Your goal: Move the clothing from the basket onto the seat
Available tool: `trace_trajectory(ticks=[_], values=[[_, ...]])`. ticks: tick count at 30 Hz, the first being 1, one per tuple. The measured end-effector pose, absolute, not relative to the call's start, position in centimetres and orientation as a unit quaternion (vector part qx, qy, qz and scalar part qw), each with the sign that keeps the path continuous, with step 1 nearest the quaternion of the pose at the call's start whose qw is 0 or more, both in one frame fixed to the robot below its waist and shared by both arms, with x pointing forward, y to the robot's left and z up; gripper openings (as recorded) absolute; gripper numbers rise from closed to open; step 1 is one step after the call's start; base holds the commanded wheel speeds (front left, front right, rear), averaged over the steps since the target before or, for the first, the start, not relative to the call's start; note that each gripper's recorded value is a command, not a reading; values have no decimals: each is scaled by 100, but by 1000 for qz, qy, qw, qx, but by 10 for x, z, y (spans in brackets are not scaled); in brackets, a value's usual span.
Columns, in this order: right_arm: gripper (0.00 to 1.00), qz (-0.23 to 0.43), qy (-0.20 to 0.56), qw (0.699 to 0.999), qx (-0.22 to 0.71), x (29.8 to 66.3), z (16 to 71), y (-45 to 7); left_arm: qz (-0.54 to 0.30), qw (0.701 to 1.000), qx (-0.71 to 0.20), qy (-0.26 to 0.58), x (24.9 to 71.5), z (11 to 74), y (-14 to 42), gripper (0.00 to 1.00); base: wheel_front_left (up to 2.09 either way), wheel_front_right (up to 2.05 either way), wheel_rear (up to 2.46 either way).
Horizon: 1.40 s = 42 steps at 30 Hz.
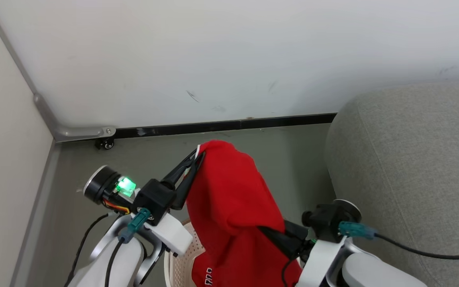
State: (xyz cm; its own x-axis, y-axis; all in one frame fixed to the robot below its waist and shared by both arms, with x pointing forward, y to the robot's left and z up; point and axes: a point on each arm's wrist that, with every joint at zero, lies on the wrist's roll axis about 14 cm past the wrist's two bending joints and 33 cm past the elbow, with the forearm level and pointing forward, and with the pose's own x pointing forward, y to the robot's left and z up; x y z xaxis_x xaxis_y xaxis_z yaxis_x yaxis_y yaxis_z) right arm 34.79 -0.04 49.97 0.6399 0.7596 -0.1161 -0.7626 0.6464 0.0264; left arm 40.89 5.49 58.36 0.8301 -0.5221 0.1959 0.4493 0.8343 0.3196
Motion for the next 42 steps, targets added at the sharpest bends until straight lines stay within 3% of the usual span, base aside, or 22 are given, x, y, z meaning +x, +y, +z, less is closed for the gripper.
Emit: trace_trajectory(ticks=[1, 3, 4, 19, 30, 42], values=[[0, 414, 55, 908, -4, 349, 502, -3, -254, 950, 122, -132, 410, 580, 56, 0, 0, 0, 0], [0, 401, 46, 915, 12, 354, 508, -9, -252, 955, 111, -112, 410, 569, 56, 61, 0, 0, 0], [0, 393, 41, 919, 18, 358, 512, -14, -251, 957, 107, -102, 410, 563, 57, 100, 0, 0, 0], [0, 256, 26, 965, 39, 387, 515, -108, -232, 969, 53, -60, 416, 539, 62, 100, 0, 0, 0], [0, 149, 24, 986, 68, 377, 506, -177, -238, 969, 23, -62, 413, 538, 45, 100, 0, 0, 0], [0, 49, 26, 994, 95, 338, 489, -233, -273, 960, 10, -58, 408, 535, 12, 100, 0, 0, 0]])
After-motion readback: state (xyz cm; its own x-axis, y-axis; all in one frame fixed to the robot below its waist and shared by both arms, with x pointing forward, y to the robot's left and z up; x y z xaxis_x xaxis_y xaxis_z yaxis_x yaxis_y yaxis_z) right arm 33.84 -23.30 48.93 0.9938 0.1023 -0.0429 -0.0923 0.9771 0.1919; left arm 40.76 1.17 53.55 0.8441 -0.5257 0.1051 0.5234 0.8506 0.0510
